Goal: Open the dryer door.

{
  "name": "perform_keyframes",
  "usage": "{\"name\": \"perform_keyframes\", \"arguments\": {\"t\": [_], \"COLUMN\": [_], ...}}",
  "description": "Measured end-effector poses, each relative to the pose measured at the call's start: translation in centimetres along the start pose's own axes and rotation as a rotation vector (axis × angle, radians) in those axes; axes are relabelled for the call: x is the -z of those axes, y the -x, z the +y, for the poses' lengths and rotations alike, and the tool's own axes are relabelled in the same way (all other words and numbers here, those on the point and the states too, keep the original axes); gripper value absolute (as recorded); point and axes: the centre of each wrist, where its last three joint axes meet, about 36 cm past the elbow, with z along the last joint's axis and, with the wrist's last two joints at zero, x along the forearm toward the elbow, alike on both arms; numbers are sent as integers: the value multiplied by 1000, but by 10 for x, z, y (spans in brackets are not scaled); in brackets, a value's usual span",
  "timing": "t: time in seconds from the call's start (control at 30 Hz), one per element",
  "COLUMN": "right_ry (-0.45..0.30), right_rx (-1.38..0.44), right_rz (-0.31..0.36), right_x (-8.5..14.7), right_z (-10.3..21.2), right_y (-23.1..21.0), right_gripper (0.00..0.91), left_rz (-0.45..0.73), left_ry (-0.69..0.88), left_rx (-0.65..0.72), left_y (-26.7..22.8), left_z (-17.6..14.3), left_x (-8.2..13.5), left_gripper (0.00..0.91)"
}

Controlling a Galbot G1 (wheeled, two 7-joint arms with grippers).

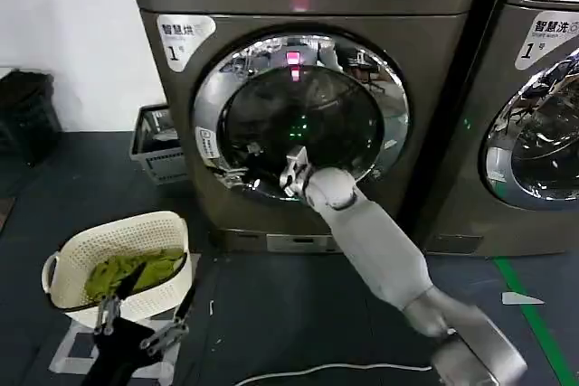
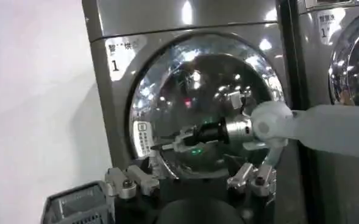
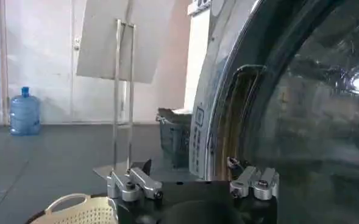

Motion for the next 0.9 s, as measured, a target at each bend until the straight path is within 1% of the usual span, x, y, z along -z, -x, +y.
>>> {"name": "perform_keyframes", "arguments": {"t": [0.33,0.5,0.6,0.7,0.9], "right_ry": [23,28,25,26,8], "right_rx": [46,103,140,189,304], "right_rz": [22,26,28,36,38], "right_x": [-1,2,6,7,9], "right_z": [-6,-7,-6,-5,-3], "right_y": [9,9,8,5,-5], "right_gripper": [907,907,907,907,907], "left_rz": [22,56,104,124,116], "left_ry": [-25,-27,-56,-86,-102], "left_rx": [-55,-53,-51,-31,68], "left_y": [3,6,7,10,21], "left_z": [2,4,7,12,27], "left_x": [2,3,4,6,15], "left_gripper": [907,907,907,907,907]}}
